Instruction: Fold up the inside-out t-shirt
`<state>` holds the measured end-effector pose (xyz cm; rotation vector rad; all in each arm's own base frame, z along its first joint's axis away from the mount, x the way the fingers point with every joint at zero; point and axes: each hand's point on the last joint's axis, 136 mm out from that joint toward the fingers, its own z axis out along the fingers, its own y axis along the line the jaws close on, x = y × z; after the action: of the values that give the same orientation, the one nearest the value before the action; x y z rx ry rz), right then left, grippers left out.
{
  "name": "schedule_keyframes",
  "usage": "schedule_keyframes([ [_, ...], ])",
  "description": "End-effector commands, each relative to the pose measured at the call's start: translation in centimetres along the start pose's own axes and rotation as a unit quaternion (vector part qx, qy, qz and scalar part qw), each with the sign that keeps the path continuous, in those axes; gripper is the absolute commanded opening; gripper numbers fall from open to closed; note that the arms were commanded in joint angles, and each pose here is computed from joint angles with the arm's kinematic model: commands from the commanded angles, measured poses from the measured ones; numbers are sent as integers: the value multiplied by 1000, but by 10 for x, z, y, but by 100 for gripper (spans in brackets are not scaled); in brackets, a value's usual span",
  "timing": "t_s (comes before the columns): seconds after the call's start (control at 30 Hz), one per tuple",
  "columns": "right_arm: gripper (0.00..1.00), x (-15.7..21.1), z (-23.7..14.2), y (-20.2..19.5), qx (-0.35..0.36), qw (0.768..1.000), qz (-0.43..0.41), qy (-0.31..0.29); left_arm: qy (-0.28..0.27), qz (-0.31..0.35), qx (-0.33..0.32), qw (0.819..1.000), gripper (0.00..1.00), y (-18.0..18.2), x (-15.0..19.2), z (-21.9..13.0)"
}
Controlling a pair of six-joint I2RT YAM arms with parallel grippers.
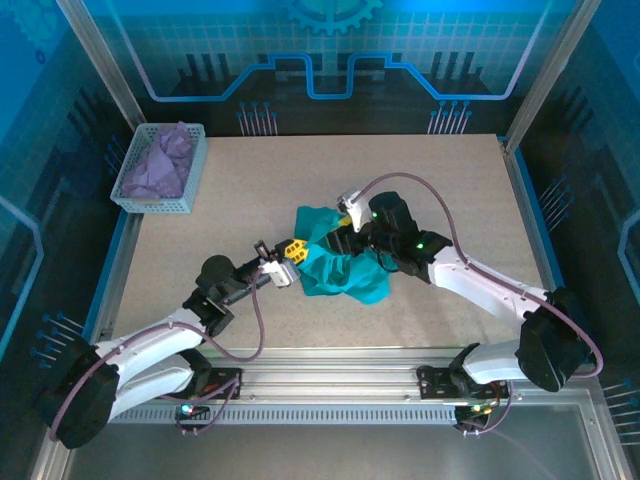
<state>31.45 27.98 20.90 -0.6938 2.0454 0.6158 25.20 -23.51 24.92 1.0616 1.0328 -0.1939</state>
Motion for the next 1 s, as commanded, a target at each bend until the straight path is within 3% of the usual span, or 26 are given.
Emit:
schedule_keyframes([
  [0.0, 35, -30, -10, -13, 60, 997, 22, -38, -24, 0, -2, 1000, 0, 3, -11, -2],
  [0.2, 15, -27, -15, -30, 113, 993, 16, -18, -22, 0, -2, 1000, 0, 3, -9, -3],
  [0.3, 12, -27, -19, -32, 122, 993, 2, 0, -18, 1, -4, 1000, 0, 3, -7, -3],
  [0.6, 20, -13, -37, -41, 125, 988, -21, 93, -13, 3, -9, 1000, 0, 4, -6, -3],
  [0.73, 26, -11, -43, -35, 104, 988, -21, 110, -9, 3, -6, 1000, 0, 4, -4, -2],
  [0.97, 25, -11, -46, -28, 81, 988, -22, 127, -4, 2, -2, 1000, 0, 2, -1, -1],
])
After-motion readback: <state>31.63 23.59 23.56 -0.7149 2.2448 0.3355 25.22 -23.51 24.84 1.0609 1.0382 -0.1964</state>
